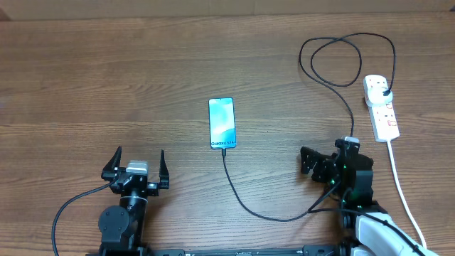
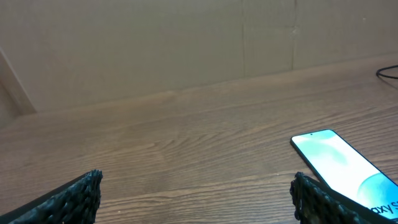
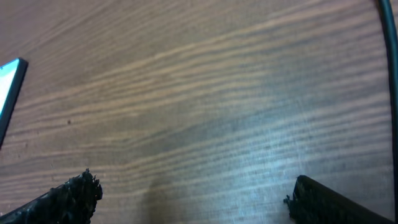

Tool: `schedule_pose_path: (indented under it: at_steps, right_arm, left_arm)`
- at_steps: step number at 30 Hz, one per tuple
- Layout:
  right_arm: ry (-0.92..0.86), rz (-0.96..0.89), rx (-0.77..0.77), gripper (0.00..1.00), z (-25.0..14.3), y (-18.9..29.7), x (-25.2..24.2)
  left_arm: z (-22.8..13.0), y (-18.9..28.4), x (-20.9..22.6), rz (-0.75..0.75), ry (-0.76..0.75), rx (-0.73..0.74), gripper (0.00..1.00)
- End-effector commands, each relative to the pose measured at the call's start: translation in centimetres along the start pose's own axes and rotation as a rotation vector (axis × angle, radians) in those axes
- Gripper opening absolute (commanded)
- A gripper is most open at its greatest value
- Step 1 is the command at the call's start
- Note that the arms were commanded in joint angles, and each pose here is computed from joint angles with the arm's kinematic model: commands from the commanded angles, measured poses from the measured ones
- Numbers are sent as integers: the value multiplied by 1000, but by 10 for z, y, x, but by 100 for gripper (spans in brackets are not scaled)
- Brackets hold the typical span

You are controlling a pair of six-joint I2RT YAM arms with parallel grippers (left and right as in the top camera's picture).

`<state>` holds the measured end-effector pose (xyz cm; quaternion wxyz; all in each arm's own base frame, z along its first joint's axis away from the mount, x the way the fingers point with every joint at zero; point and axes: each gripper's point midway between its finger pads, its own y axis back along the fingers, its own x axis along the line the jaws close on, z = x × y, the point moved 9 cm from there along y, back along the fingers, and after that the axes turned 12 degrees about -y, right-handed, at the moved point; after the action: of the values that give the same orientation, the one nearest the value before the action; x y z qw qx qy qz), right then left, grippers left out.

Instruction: Plug charger to phone and switch on socket

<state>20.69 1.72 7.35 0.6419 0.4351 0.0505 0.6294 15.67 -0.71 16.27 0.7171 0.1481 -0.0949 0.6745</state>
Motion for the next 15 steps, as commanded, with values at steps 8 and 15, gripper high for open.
schedule_pose_path:
  at_steps: [8,15]
  right_arm:
    - [5,14,3,100,-19,9,-7]
    - [10,30,-23,100,-16,14,-5]
  left_arm:
    - [0,0,1,10,-16,-4,99]
    - [0,0,1,10,-16,-4,100]
